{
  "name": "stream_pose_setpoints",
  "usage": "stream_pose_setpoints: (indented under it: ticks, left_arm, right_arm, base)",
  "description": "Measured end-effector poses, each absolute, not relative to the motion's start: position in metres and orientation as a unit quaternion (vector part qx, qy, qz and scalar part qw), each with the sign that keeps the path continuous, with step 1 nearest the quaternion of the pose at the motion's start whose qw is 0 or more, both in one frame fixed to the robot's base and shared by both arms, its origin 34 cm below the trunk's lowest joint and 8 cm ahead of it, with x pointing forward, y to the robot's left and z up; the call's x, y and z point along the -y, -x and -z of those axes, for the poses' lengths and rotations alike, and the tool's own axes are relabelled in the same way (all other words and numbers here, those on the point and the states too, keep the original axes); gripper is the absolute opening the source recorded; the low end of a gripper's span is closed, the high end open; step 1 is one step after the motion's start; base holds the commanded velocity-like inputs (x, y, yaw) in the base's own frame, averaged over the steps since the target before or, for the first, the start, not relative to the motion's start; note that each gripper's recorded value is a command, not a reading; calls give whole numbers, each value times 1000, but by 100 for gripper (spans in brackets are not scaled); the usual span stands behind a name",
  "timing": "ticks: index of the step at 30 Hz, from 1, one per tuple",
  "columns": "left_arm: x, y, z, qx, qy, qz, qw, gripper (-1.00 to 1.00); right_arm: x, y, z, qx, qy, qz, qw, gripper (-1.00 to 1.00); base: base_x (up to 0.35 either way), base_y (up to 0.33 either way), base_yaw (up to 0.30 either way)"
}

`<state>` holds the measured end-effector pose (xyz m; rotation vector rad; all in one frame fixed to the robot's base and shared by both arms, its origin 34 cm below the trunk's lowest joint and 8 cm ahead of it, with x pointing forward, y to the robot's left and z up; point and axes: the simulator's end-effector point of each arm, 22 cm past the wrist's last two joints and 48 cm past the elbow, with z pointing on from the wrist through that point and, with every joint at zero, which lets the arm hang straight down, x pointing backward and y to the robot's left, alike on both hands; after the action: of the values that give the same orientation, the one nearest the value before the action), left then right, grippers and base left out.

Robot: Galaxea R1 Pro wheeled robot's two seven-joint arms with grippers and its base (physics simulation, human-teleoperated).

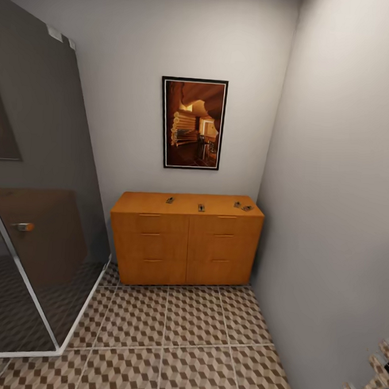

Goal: Take the four mousetraps from the cabinet in the bathroom and place them on the bathroom floor. Make sure all four end up on the same floor surface, and ensure that at least two of them are either under or directly next to the same bathroom sink.

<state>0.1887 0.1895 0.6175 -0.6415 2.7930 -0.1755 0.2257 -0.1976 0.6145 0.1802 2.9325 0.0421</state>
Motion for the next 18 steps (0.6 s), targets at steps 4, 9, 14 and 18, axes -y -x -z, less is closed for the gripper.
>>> stream_pose_setpoints:
  ticks: [4,9,14,18]
  left_arm:
    - [-189,-189,-618,-964,221,61,135,100]
    - [-189,-189,-618,-964,221,61,135,100]
    - [-189,-189,-618,-964,221,61,135,100]
    - [-189,-189,-618,-964,221,61,135,100]
  right_arm:
    - [197,-226,-615,-993,-61,-14,102,100]
    - [198,-226,-614,-993,-60,-14,102,100]
    - [198,-226,-614,-993,-60,-14,102,100]
    - [198,-226,-614,-993,-60,-14,102,100]
  base:
    - [318,0,0]
    - [331,0,0]
    - [335,0,0]
    - [337,0,0]
